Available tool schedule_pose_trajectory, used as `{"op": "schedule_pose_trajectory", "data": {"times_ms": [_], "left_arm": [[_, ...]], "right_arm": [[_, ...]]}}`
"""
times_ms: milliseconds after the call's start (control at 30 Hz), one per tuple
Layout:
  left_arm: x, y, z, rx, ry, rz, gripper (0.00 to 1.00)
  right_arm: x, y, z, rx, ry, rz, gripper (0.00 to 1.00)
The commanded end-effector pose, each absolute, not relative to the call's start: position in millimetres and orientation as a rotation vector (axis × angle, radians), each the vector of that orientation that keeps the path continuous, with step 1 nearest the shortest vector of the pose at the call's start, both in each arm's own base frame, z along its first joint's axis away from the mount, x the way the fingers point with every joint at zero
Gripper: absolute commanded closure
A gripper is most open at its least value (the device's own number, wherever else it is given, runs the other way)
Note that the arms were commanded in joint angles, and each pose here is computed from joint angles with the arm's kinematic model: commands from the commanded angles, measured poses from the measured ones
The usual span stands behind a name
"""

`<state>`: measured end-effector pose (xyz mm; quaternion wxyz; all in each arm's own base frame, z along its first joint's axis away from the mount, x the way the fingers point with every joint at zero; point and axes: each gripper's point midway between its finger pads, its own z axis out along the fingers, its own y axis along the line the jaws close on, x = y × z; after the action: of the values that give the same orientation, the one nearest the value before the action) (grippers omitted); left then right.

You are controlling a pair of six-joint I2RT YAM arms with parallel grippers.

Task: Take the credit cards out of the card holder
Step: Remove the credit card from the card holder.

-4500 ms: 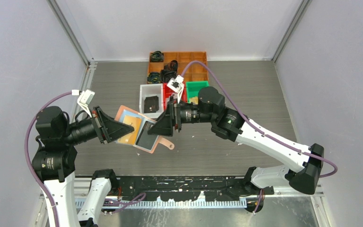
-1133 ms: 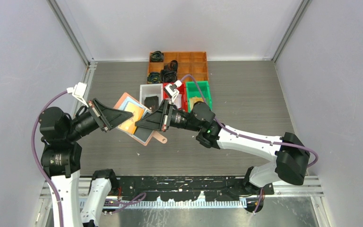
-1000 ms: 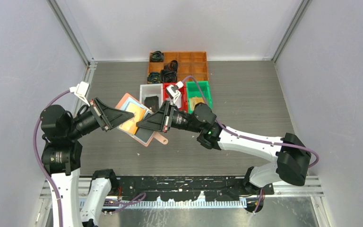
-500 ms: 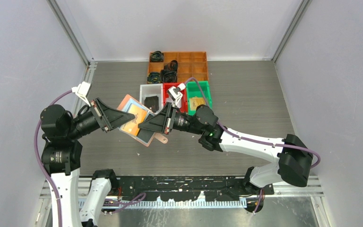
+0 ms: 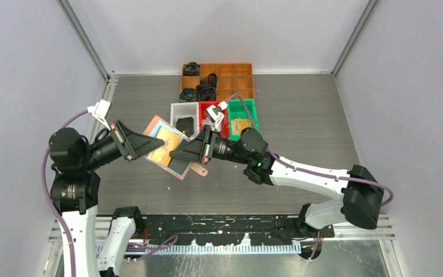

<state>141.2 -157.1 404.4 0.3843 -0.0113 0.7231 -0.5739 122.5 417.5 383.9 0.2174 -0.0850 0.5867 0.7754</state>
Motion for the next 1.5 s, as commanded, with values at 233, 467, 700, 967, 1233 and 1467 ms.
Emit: {"op": "schedule_pose_trajectory", "data": {"times_ms": [233,467,700,967,1233,1467], "left_arm": [[122,-161,443,0.134,1.712,-1.435,0.72],[122,-161,443,0.132,1.709,-1.432,0.85],[123,-160,444,0.126,1.708,-1.430,0.91],[124,-159,446,0.118,1.699,-1.418,0.92],[127,-157,448,0.103,1.689,-1.396,0.99],[129,-157,447,0.087,1.693,-1.396,1.00]], "right_arm": [[127,411,360,-0.225,1.711,2.065,0.99],[126,410,361,-0.222,1.708,2.067,0.99],[126,405,356,-0.196,1.704,2.067,0.99],[125,403,360,-0.173,1.666,2.115,0.99],[124,400,360,-0.163,1.642,2.135,0.97],[126,398,380,-0.127,1.555,2.199,0.72]]}}
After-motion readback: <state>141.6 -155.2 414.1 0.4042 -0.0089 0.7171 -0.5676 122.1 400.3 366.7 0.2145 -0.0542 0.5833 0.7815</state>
